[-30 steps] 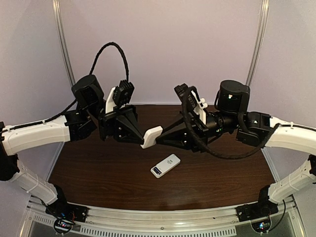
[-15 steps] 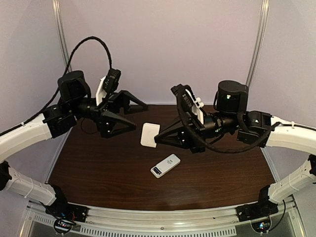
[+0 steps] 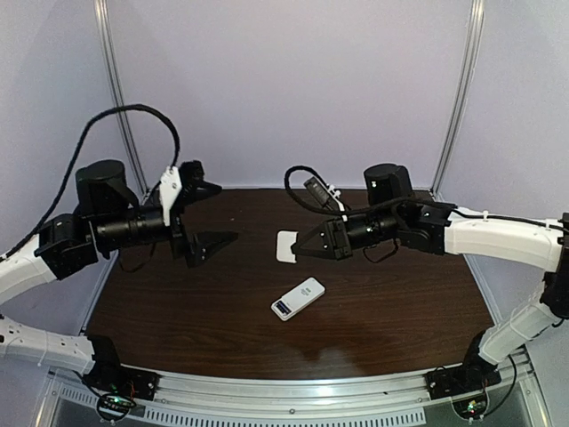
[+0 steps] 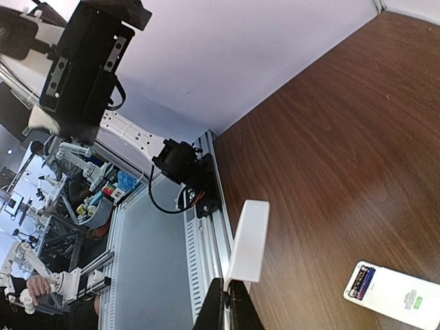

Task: Load the batteries into the remote control
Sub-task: Pass from the right arm to the left

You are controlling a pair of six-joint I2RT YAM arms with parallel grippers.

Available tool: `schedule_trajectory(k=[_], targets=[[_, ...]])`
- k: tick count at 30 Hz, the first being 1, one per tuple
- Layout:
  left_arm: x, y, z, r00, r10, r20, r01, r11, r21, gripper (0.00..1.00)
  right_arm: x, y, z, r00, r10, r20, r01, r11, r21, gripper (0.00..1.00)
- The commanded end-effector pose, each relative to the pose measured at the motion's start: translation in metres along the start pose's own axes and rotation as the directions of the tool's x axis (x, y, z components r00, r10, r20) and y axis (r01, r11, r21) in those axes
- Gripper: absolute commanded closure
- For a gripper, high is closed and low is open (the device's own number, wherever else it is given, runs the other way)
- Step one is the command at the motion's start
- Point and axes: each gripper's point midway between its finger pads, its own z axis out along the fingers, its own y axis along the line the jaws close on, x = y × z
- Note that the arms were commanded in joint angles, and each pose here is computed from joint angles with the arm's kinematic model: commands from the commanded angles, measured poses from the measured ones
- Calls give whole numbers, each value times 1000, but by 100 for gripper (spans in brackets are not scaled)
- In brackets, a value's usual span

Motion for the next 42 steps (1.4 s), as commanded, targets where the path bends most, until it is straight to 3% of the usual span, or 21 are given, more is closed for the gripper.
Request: schedule_trajectory(k=[1,6,16,29,36,42], targets=[[90,-34,26,921,244,-303,-245,969,36,3,26,-5,10,990,101,-93,-106,993,-45,100],[113,-58,49,881,335,-335,-321,942,99,4,43,-15,22,975,176,-138,-187,980,-73,100],[145,-82,75,813,437,-385,-376,898,227,20,64,-19,40,948,246,-202,-274,954,-121,100],[142,-91,94,840,405,-360,-333,910,247,19,70,-19,46,945,253,-207,-284,949,-138,100],[134,-94,92,853,401,-333,-327,909,258,35,71,-20,46,943,261,-207,-292,946,-140,100],[132,-95,92,856,398,-329,-323,910,260,43,70,-19,47,942,264,-206,-297,943,-150,100]])
